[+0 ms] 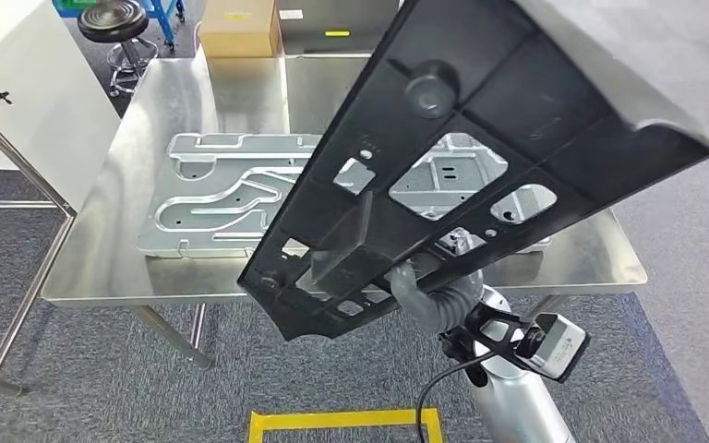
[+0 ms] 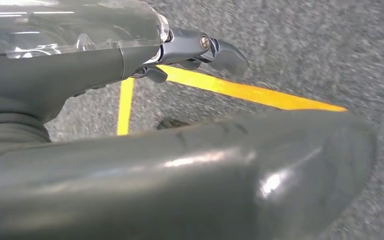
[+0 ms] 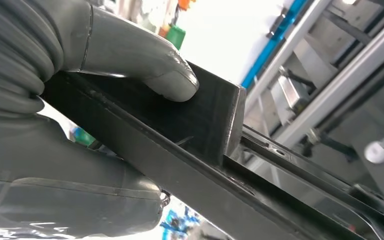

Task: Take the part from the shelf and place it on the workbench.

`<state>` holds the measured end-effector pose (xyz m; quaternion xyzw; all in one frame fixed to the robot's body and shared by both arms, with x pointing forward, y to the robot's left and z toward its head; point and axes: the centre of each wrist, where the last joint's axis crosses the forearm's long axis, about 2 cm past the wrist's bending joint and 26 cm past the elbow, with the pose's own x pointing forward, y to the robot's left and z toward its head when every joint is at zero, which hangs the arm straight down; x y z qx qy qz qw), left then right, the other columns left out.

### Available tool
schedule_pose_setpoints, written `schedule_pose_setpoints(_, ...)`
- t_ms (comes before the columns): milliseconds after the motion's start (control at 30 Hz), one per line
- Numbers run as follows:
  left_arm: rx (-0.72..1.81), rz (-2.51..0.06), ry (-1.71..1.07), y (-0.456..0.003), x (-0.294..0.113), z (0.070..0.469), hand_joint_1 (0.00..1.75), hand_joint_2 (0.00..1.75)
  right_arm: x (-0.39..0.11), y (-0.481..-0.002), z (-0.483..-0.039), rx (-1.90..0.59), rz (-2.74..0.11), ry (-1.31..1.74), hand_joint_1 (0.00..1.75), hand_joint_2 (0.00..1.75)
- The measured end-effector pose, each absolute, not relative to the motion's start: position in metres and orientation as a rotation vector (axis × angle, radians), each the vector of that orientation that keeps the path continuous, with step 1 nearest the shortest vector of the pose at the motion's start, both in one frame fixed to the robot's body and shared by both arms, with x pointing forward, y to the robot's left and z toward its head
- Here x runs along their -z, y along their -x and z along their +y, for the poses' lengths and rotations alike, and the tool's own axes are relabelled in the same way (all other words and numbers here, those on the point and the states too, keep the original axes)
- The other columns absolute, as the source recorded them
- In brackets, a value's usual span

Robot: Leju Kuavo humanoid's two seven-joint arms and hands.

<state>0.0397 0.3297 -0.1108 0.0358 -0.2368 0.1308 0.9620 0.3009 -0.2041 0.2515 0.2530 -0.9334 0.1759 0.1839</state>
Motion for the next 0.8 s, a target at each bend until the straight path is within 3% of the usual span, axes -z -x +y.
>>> schedule_pose_setpoints(500, -0.233, -0.494, -0.067, -0.042, 0.111, 0.329, 0.0, 0.0, -0.293, -0.304, -0.264, -0.412, -2.843, -0.399, 1.75, 1.75)
schedule_pose_setpoints(667, -0.214, -0.497, -0.07, -0.042, 0.11, 0.332, 0.0, 0.0, -0.326, -0.322, -0.304, -0.414, -2.903, -0.068, 1.75, 1.75)
schedule_pose_setpoints(800, -0.204, -0.515, -0.069, -0.045, 0.11, 0.332, 0.0, 0.0, -0.353, -0.345, -0.329, -0.456, -2.859, 0.399, 1.75, 1.75)
